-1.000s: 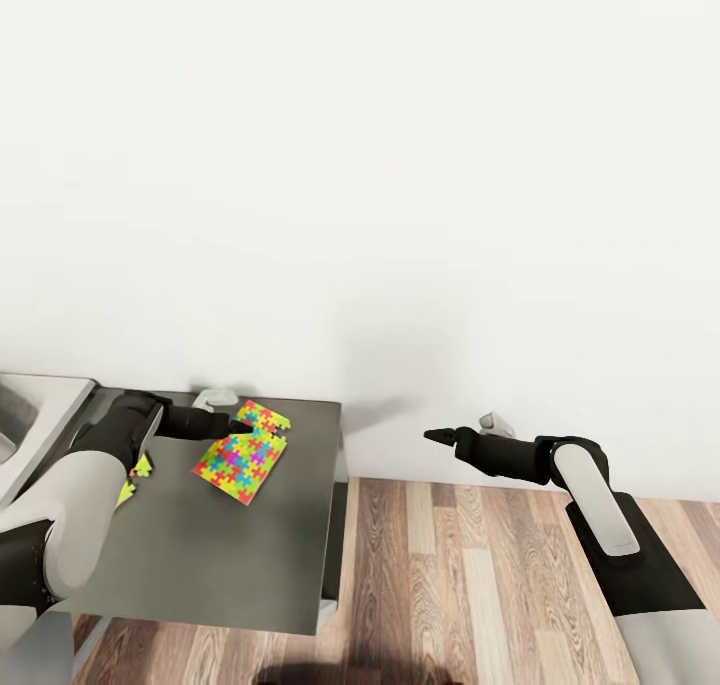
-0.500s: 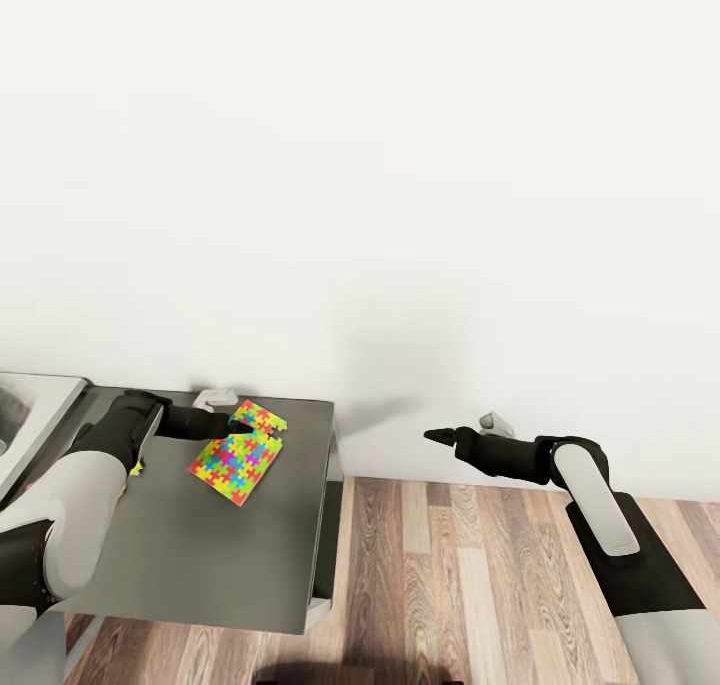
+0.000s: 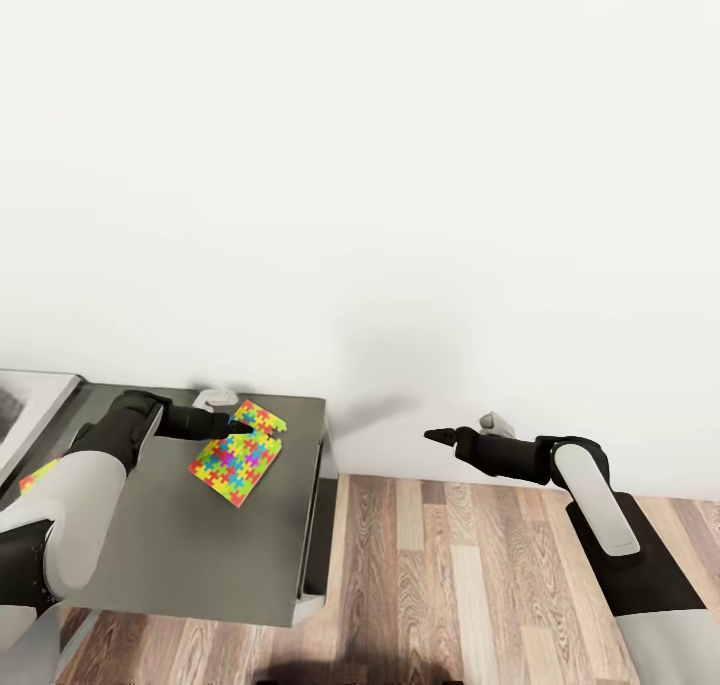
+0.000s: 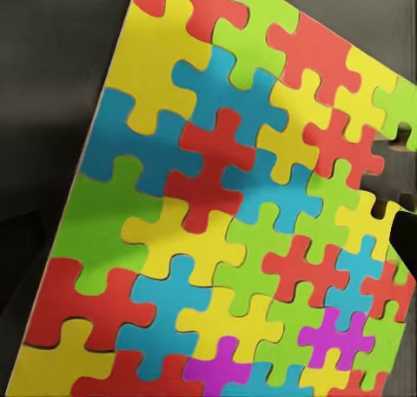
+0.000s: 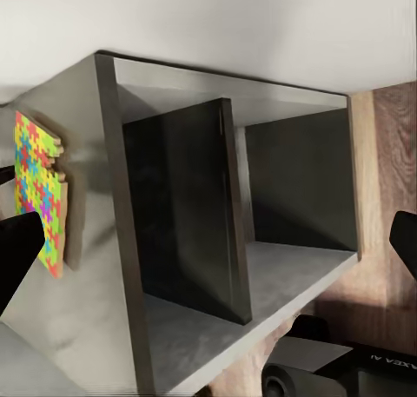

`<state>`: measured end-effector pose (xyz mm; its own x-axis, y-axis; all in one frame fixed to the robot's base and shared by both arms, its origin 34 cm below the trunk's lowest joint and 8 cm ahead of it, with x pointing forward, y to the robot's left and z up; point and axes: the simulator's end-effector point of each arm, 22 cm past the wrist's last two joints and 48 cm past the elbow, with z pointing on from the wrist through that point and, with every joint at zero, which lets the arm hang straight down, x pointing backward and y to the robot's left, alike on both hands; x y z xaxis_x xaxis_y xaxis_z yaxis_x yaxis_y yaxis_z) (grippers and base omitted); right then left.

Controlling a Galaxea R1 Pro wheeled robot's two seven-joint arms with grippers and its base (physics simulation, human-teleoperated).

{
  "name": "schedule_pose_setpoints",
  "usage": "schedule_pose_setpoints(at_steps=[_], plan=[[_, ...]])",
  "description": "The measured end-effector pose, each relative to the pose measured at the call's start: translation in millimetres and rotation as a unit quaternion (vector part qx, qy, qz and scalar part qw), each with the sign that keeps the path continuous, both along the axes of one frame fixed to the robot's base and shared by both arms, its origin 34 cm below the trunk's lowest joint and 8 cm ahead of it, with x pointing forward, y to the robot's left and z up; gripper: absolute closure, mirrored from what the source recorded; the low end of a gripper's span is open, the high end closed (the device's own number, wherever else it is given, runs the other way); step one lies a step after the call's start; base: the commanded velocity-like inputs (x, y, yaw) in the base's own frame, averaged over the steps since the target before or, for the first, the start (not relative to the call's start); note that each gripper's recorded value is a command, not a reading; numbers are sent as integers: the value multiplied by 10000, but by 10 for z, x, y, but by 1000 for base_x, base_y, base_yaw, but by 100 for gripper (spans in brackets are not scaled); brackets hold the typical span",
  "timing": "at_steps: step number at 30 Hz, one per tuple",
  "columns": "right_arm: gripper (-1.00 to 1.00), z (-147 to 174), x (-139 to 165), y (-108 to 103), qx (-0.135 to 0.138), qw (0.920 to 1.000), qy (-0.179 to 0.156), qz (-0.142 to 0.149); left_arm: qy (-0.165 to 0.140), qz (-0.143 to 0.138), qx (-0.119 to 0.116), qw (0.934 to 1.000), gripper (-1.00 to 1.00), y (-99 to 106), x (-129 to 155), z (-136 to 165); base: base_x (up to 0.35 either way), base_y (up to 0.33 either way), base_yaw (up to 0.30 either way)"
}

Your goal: Put all the toys in the child's room - the three board games (two on the bed and one on the table), the two jigsaw puzzles on the table, and the tennis ball on the table - inside the toy box on the table in the child's room.

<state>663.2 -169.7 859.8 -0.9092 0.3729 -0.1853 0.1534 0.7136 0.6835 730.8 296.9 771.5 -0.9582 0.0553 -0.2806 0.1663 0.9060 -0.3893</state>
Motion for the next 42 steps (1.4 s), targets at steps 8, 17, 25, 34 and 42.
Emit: schedule_pose_setpoints(at_steps=[8, 17, 25, 34, 42], plan=[[-100, -1, 0, 0, -1, 10000, 0, 1, -1, 3, -4, 10000, -100, -1, 1, 0, -35, -129, 0], [-100, 1, 0, 1, 3, 10000, 1, 0, -1, 2, -12, 10000, -100, -4, 1, 2, -47, -166, 0], [-100, -1, 0, 1, 5, 10000, 3, -1, 4, 4, -13, 10000, -100, -4, 0, 1, -81, -137, 0], [-100, -3, -7, 2, 7, 10000, 8, -1, 4, 7, -17, 10000, -100, -5, -1, 3, -39, -133, 0], [-100, -3, -7, 2, 7, 10000, 7, -1, 9, 9, -16, 10000, -100, -4, -2, 3, -26, -156, 0]])
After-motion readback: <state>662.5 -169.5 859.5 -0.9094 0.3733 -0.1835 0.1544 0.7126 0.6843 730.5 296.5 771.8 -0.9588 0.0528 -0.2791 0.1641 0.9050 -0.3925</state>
